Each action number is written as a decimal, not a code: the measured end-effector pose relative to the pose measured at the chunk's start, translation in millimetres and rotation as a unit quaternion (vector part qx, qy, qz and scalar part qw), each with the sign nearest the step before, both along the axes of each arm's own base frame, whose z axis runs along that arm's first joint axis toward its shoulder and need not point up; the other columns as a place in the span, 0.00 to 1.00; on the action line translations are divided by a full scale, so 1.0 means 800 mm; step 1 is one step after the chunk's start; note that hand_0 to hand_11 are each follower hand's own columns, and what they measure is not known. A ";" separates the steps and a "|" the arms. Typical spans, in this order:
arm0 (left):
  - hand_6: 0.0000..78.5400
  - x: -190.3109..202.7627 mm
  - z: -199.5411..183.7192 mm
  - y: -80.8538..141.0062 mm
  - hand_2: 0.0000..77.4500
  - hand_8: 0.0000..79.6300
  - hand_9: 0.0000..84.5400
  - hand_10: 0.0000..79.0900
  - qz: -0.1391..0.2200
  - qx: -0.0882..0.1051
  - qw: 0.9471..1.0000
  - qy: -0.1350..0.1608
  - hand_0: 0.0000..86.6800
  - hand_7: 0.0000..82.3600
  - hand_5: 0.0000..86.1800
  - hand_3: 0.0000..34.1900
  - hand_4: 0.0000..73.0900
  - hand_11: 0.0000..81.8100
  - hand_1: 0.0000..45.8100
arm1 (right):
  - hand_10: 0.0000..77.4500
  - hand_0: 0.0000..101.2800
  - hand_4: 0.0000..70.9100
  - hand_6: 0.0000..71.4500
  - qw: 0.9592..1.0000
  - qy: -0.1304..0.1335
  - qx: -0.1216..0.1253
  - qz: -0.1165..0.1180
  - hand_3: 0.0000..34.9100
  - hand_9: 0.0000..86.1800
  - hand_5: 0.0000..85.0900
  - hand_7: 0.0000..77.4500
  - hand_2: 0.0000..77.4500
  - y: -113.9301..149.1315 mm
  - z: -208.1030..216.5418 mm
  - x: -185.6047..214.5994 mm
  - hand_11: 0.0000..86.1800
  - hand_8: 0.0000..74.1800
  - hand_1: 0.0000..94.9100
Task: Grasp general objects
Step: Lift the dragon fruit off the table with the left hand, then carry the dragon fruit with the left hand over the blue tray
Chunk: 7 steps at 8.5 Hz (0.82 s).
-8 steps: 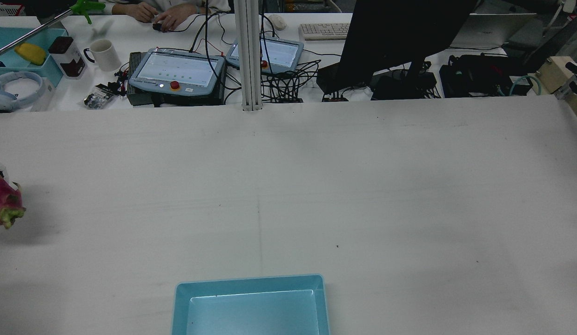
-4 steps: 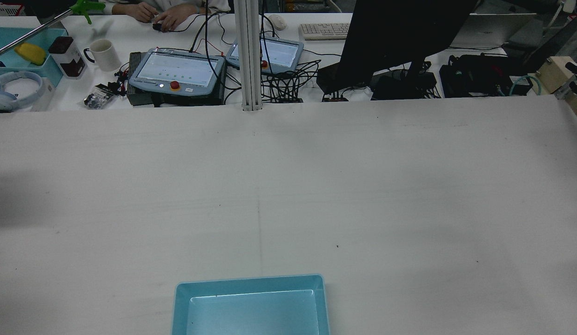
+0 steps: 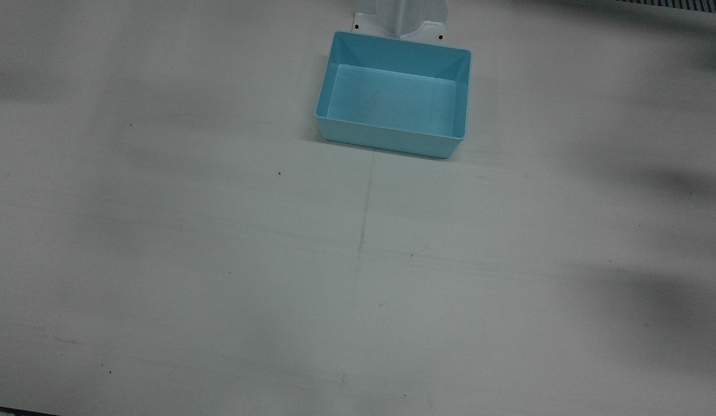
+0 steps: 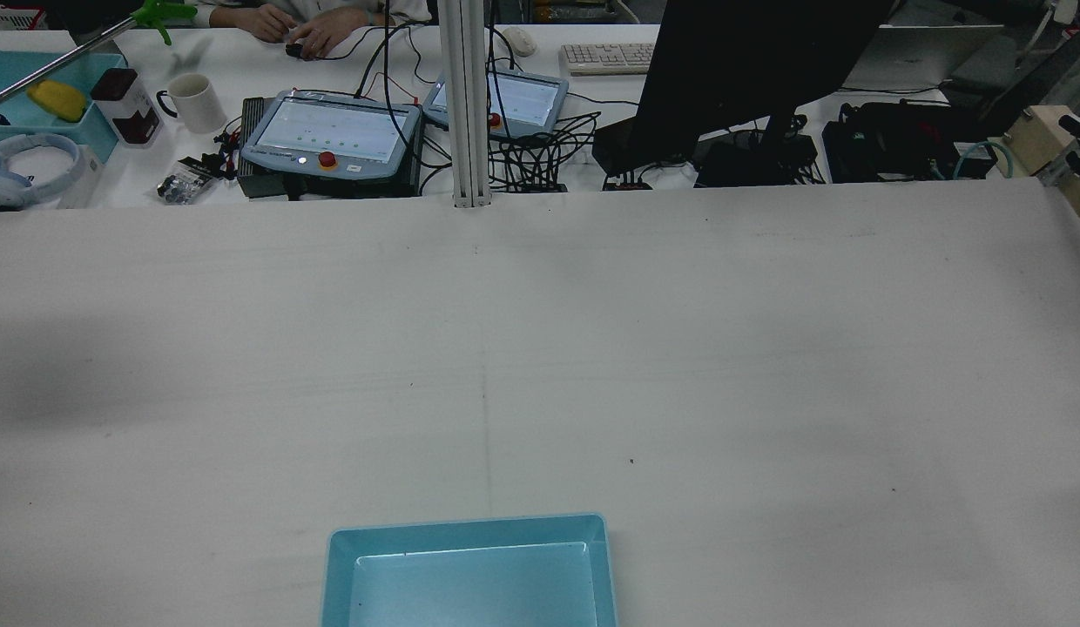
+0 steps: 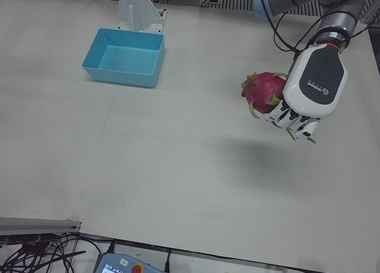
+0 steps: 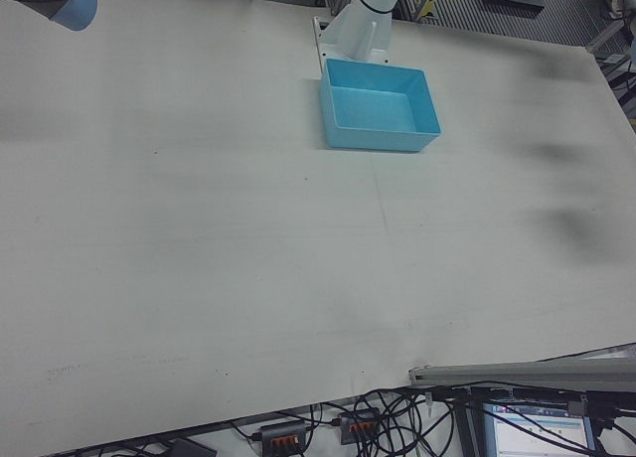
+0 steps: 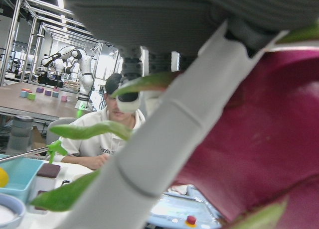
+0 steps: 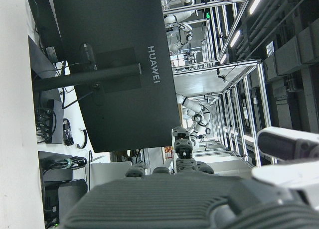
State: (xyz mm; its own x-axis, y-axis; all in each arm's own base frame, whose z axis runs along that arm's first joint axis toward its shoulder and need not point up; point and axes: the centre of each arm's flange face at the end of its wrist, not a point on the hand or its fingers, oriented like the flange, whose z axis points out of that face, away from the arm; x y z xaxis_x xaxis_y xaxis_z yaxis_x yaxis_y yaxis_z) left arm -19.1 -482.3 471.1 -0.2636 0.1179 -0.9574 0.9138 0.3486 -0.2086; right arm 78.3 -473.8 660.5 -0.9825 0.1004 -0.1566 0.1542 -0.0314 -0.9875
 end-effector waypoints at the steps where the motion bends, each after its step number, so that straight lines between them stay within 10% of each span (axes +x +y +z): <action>1: 0.90 -0.003 -0.035 0.008 0.01 0.88 0.83 0.26 0.001 0.023 0.999 0.039 0.93 0.88 0.34 0.00 0.81 0.86 0.00 | 0.00 0.00 0.00 0.00 1.000 0.000 0.000 0.000 0.00 0.01 0.01 0.00 0.89 0.000 0.000 0.000 0.01 0.00 0.03; 2: 0.90 0.001 -0.074 0.019 0.01 0.88 0.83 0.26 0.010 0.050 0.996 0.073 0.75 0.83 0.34 0.00 0.81 0.86 0.00 | 0.00 0.00 0.00 0.00 1.000 0.000 0.000 0.000 0.00 0.01 0.01 0.00 0.89 0.000 0.000 0.000 0.01 0.00 0.03; 4: 0.90 0.060 -0.147 0.046 0.01 0.88 0.83 0.26 0.074 0.098 0.986 0.111 0.72 0.80 0.33 0.00 0.81 0.86 0.00 | 0.00 0.00 0.00 0.00 1.000 0.000 0.000 0.000 0.00 0.01 0.01 0.00 0.89 0.000 0.000 0.000 0.01 0.00 0.02; 5: 0.90 0.097 -0.185 0.053 0.01 0.88 0.83 0.26 0.107 0.116 0.981 0.114 0.70 0.36 0.33 0.00 0.81 0.86 0.00 | 0.00 0.00 0.00 0.00 1.000 0.000 0.000 0.000 0.00 0.01 0.01 0.00 0.89 0.000 0.000 0.000 0.01 0.00 0.02; 7: 0.90 0.169 -0.286 0.057 0.01 0.88 0.83 0.26 0.156 0.142 0.972 0.100 0.70 0.61 0.33 0.00 0.81 0.86 0.00 | 0.00 0.00 0.00 0.00 1.000 0.000 0.000 0.000 0.00 0.01 0.01 0.00 0.89 0.000 0.000 0.000 0.01 0.00 0.03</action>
